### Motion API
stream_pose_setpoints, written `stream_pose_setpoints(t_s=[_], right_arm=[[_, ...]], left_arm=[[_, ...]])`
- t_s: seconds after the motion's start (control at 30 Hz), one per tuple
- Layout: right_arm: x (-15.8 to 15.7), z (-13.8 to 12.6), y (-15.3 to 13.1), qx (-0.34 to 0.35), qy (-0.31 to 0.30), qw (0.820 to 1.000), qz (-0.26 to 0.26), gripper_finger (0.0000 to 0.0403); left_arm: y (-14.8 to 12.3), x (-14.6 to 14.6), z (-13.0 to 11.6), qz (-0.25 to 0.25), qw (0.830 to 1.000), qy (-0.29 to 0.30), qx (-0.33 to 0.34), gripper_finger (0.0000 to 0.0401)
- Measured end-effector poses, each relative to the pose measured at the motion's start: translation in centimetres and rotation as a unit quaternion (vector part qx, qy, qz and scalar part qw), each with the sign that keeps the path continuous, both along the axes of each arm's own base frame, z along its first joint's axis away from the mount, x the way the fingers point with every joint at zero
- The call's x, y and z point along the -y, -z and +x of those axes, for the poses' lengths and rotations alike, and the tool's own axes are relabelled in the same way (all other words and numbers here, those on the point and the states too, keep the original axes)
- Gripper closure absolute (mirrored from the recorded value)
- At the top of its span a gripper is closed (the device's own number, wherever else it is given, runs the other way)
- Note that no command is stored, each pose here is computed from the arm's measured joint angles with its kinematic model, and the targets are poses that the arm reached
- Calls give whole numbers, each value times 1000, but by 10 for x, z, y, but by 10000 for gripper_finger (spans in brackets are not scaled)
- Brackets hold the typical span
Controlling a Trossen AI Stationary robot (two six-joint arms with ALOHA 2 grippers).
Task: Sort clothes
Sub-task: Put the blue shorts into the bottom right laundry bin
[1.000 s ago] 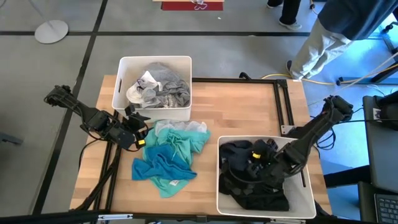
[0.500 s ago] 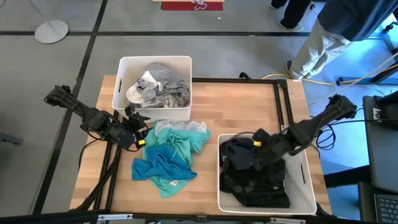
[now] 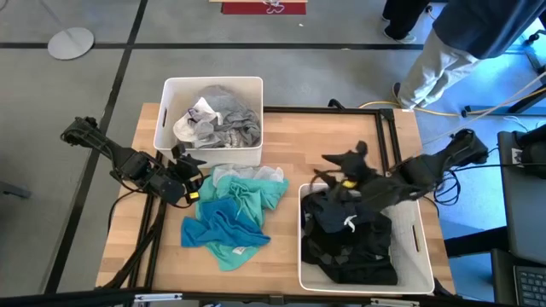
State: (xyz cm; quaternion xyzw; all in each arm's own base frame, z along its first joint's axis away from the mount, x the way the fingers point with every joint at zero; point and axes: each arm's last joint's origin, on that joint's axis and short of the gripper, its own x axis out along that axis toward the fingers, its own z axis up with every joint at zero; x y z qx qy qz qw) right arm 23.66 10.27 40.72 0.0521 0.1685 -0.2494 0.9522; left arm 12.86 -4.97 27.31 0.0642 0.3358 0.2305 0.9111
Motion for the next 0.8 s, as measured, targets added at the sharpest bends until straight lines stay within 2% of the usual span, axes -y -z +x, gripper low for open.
stream_pose_setpoints(t_s=[0.13, 0.33, 0.47, 0.6, 0.73, 0.8], right_arm=[[5, 31, 19, -41, 10, 998, -56, 187], [12, 78, 62, -123, -1, 990, -64, 187], [10, 109, 94, -162, -24, 983, -87, 187], [8, 135, 115, -164, -54, 979, -112, 187], [7, 151, 123, -145, -73, 978, -132, 187], [7, 156, 125, -140, -75, 977, -140, 187]], left_arm=[[0, 0, 0, -6, 1000, 4, -4, 205], [0, 1, 1, -14, 1000, 10, -2, 205], [-2, 5, 5, -35, 998, 46, -1, 205], [-5, 12, 11, -82, 990, 113, 2, 205], [-6, 21, 14, -161, 968, 191, -15, 205], [-3, 25, 16, -190, 960, 205, -32, 205]])
